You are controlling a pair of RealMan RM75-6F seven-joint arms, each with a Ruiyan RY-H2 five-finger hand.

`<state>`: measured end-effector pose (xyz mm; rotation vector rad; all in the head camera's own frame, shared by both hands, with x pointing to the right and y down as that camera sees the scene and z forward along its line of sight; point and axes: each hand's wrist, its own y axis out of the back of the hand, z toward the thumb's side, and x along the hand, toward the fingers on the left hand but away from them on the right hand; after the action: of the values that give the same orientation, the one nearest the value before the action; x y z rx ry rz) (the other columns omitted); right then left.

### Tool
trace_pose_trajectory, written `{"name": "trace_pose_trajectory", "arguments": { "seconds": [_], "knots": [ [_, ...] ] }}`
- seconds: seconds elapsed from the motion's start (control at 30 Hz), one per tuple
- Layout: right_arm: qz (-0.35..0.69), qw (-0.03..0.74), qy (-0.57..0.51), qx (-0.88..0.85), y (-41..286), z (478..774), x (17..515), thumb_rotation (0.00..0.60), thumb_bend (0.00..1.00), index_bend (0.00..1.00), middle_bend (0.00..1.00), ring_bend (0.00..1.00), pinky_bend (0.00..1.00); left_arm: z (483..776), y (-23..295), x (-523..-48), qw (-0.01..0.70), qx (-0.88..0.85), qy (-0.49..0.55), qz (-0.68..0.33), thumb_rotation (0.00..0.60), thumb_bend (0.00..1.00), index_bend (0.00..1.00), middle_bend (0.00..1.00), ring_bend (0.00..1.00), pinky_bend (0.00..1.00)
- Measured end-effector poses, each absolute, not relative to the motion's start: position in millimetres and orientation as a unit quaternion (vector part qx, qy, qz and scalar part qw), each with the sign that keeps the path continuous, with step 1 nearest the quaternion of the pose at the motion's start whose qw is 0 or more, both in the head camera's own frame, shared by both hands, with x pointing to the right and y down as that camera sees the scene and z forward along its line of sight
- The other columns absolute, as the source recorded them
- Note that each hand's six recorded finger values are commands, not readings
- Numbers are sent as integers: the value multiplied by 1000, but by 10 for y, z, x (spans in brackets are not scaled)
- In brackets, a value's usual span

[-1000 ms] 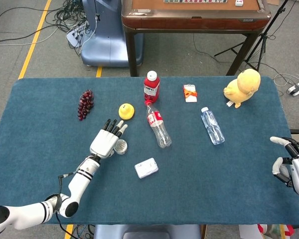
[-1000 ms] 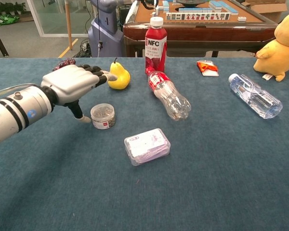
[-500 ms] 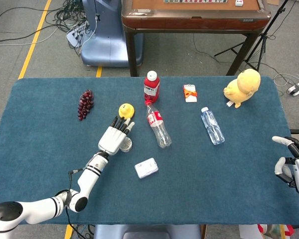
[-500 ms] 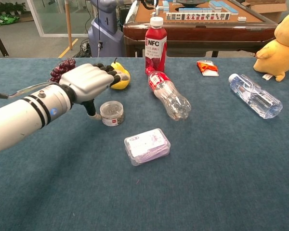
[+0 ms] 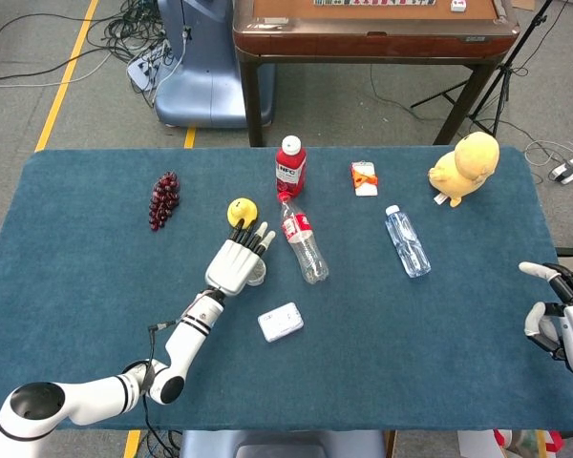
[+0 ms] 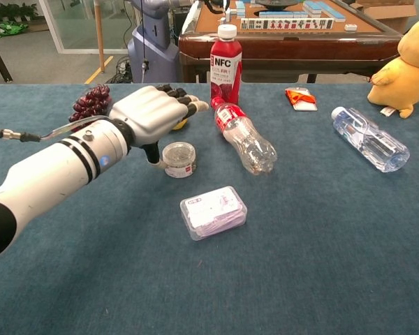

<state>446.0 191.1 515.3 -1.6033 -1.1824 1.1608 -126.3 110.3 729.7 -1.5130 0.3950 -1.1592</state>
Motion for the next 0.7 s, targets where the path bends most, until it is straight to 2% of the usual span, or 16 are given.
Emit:
{"name": "trace_pose_trajectory", "arguments": {
  "seconds": [0.17, 0.37, 0.57, 0.7],
  "knots": [
    [460, 405, -471, -635, 1901, 5145, 4474, 600, 149, 354, 290, 192, 277, 7278, 1122, -1209, 572, -638, 168, -488, 600, 0, 0, 0, 0, 56],
    [461, 404, -469, -636, 1900, 5151, 4470, 600, 149, 354, 290, 192, 278, 7105, 1141, -1362, 574, -630, 187, -488, 600, 0, 0, 0, 0, 56],
    [466, 407, -460, -637, 1919, 5187, 4435, 600, 150, 354, 290, 192, 278, 6791, 1182, -1743, 562, -619, 214, -505, 600, 0, 0, 0, 0, 56],
    [473, 412, -453, -634, 1919, 5212, 4424, 600, 149, 356, 293, 192, 278, 6504, 1247, -2211, 541, -609, 233, -531, 600, 0, 0, 0, 0, 56]
  ]
}}
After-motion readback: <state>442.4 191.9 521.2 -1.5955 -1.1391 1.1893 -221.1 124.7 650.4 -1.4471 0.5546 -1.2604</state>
